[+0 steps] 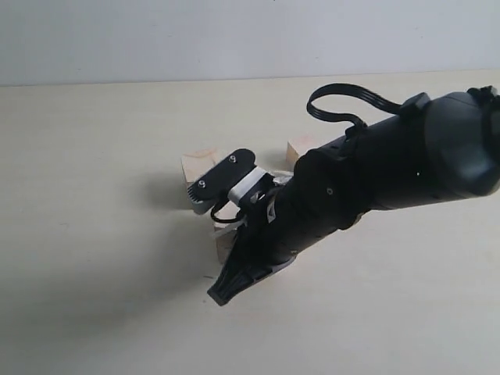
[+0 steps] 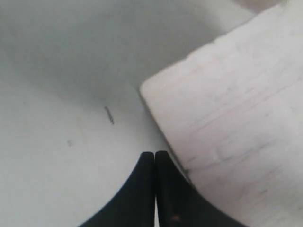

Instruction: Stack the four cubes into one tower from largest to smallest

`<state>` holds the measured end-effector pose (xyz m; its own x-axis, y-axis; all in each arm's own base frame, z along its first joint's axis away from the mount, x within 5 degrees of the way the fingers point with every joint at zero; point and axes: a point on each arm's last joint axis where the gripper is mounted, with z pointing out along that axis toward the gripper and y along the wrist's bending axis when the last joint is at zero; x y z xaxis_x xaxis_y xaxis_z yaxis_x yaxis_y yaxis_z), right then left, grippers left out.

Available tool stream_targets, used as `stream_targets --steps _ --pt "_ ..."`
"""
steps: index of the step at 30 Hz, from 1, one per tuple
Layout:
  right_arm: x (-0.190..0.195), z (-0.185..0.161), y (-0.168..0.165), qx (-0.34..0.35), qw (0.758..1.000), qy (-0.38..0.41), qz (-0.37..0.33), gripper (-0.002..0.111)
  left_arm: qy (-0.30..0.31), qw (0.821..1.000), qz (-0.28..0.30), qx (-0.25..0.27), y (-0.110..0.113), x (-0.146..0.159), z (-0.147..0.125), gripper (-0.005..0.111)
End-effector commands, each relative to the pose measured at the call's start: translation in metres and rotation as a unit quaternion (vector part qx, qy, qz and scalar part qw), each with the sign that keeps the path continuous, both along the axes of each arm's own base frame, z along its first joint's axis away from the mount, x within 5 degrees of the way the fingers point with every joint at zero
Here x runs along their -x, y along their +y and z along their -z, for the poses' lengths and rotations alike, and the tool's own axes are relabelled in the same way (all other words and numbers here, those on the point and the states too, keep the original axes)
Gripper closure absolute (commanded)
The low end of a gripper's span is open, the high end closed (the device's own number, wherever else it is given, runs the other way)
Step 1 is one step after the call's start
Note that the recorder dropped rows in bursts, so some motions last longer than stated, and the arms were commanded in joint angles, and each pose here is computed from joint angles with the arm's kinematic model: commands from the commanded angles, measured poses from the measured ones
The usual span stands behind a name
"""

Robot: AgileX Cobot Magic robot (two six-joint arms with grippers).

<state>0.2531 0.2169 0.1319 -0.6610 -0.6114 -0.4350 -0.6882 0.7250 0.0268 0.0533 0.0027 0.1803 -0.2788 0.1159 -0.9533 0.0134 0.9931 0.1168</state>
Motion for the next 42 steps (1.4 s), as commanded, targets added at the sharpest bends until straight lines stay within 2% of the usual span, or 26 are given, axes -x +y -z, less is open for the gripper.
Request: stream_targets --steps 1,6,14,19,25,29,32,38,42 --pt "-0.013 -0.006 0.001 -0.028 0.998 -0.048 0.016 0.108 -0.008 1.0 0.003 0.002 -0.001 0.0 -0.001 0.107" --pt "-0.018 -0.006 -0.001 -0.033 0.997 -0.062 0.02 0.108 -0.008 1.0 0.003 0.002 -0.001 0.0 -0.001 0.107" --pt "-0.035 -0.002 -0.025 -0.028 0.996 -0.05 0.073 0.108 -0.008 1.0 0.003 0.002 -0.001 0.0 -0.001 0.107" --pt "-0.036 -0.003 -0.025 -0.032 0.995 -0.058 0.073 0.108 -0.008 1.0 0.003 0.002 -0.001 0.0 -0.001 0.107" --pt "-0.029 0.002 -0.028 -0.008 0.997 -0.016 0.07 0.108 -0.008 1.0 0.003 0.002 -0.001 0.0 -0.001 0.107" --pt "-0.029 0.002 -0.028 -0.003 0.998 -0.018 0.064 0.108 -0.008 1.0 0.003 0.002 -0.001 0.0 -0.001 0.107" --pt "-0.033 0.001 -0.032 -0.006 0.996 -0.023 0.085 0.108 -0.008 1.0 0.003 0.002 -0.001 0.0 -0.001 0.107" --pt "-0.051 -0.003 -0.05 -0.048 0.983 -0.045 0.17 0.108 -0.008 1.0 0.003 0.002 -0.001 0.0 -0.001 0.107" --pt "-0.052 -0.003 -0.05 -0.052 0.982 -0.046 0.175 0.108 -0.008 1.0 0.003 0.002 -0.001 0.0 -0.001 0.107"
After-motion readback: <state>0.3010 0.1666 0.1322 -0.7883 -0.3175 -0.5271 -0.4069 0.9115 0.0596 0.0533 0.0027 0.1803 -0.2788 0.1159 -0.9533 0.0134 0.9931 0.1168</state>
